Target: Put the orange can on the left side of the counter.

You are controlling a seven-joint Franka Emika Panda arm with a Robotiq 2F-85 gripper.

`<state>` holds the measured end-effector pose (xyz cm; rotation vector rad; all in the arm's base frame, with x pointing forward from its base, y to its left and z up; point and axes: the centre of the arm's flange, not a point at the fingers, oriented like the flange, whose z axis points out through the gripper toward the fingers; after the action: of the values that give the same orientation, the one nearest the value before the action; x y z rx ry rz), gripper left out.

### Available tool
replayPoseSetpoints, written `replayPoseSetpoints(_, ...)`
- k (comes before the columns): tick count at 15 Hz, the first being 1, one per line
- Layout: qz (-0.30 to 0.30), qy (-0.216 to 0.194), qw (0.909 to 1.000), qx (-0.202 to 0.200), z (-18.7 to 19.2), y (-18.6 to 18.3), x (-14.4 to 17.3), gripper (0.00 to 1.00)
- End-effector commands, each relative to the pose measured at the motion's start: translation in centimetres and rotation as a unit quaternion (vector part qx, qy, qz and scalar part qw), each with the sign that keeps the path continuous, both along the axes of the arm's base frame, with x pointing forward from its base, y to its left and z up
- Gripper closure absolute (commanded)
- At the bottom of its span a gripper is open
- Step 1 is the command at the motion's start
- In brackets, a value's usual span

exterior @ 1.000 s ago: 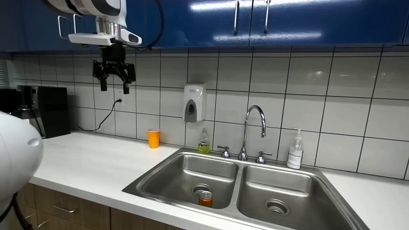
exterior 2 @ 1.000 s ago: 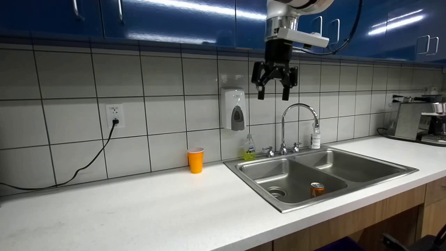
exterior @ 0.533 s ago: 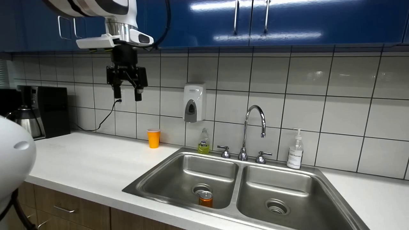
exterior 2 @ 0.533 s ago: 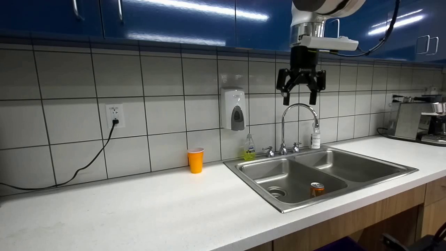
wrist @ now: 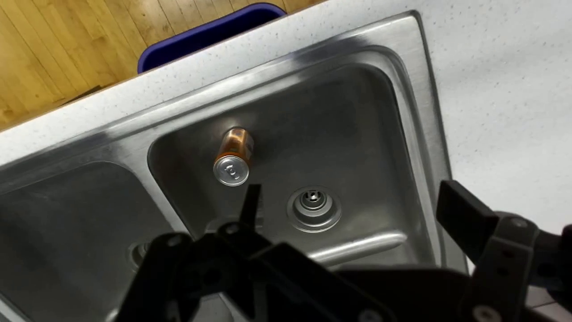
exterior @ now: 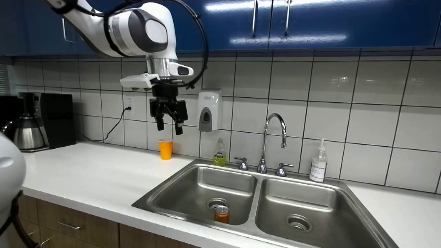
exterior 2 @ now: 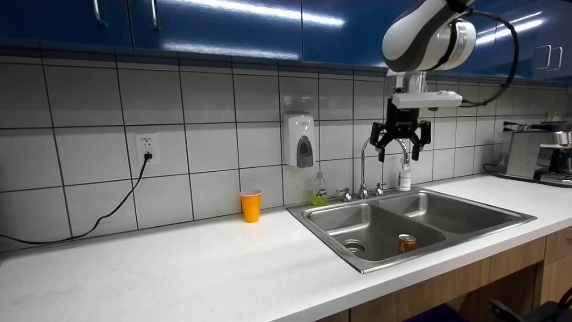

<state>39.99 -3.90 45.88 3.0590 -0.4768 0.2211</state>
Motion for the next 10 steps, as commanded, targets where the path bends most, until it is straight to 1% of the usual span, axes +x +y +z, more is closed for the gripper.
replayPoseSetpoints(1, -0.046, -0.013, 0.9989, -0.004, -4.0, -2.8, 2.7, 0.00)
replayPoseSetpoints(6, -0.070, -0.021, 0.9973, 0.001, -9.5, -6.4, 6.3, 0.00)
replayPoseSetpoints(10, -0.080, -0.012, 0.9967, 0.002, -13.4, -8.7, 8.2, 0.00)
